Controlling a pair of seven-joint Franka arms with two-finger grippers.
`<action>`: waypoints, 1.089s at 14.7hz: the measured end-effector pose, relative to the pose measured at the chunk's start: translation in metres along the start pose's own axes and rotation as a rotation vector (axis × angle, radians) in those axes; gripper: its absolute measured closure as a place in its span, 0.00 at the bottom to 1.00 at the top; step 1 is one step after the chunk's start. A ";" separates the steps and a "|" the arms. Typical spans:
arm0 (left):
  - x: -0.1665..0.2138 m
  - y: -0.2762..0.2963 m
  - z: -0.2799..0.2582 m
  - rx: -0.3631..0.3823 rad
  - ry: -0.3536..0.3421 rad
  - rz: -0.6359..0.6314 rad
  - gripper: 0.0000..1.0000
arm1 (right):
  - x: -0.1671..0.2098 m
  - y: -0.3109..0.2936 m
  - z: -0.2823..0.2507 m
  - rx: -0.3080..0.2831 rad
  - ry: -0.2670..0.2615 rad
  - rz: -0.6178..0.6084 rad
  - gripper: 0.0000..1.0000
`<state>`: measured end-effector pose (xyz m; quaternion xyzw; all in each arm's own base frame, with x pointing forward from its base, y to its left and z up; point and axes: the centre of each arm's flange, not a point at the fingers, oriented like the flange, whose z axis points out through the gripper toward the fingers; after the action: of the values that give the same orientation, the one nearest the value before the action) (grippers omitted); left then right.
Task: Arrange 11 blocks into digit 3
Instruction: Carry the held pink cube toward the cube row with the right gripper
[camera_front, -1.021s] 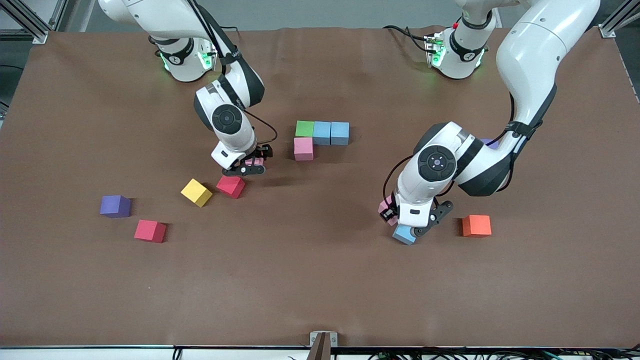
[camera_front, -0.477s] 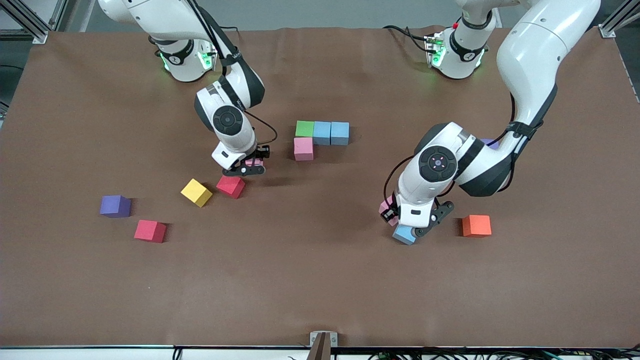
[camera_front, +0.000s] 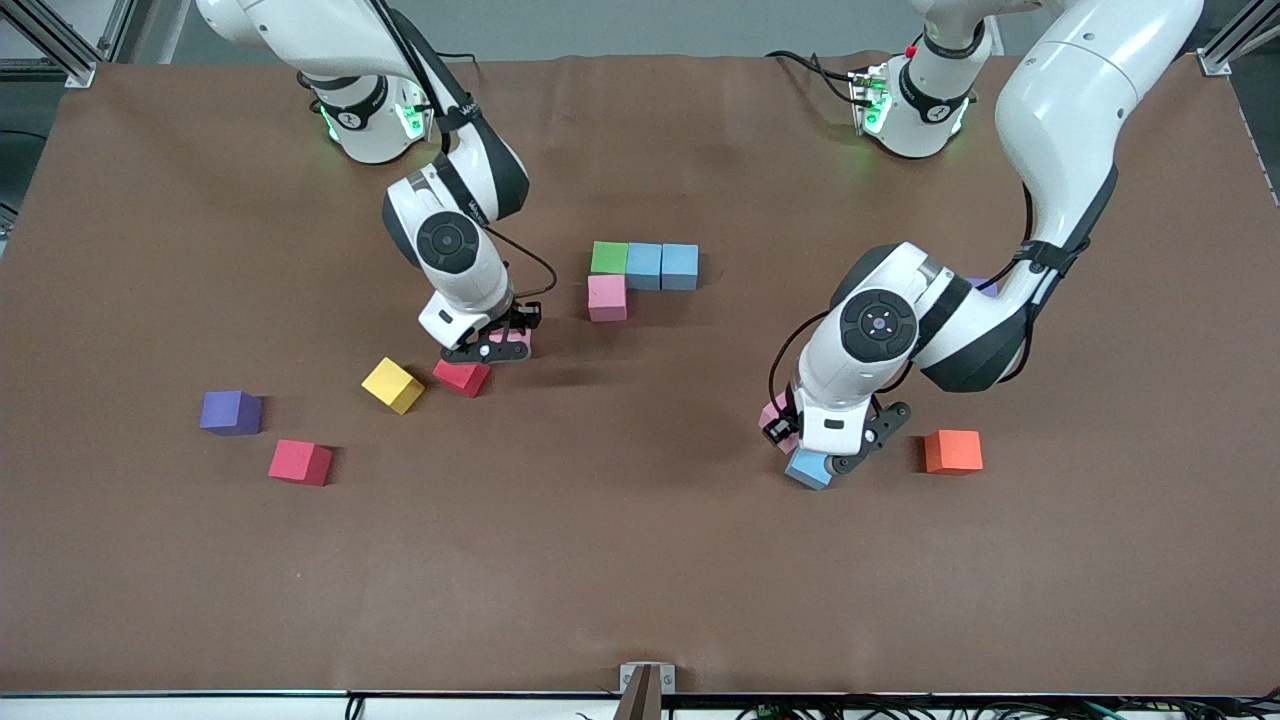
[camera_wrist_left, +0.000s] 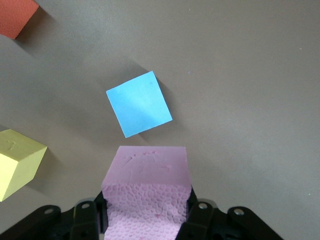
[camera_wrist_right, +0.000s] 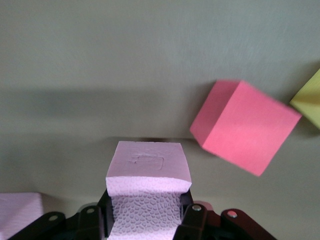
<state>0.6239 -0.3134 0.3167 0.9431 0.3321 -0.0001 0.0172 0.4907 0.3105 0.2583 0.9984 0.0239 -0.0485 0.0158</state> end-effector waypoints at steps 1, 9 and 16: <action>-0.001 0.000 0.000 0.000 0.000 0.001 0.45 | 0.009 -0.002 -0.015 0.004 0.004 0.004 0.47; -0.007 0.003 -0.004 -0.006 0.000 -0.014 0.45 | 0.080 -0.053 -0.033 0.033 0.036 -0.011 0.47; -0.007 0.004 -0.010 -0.014 0.008 -0.015 0.45 | 0.078 -0.126 -0.008 0.007 -0.036 -0.029 0.47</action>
<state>0.6212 -0.3206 0.3270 0.9404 0.3393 0.0056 0.0223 0.5629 0.4404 0.2551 0.9970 0.0381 -0.0666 0.0120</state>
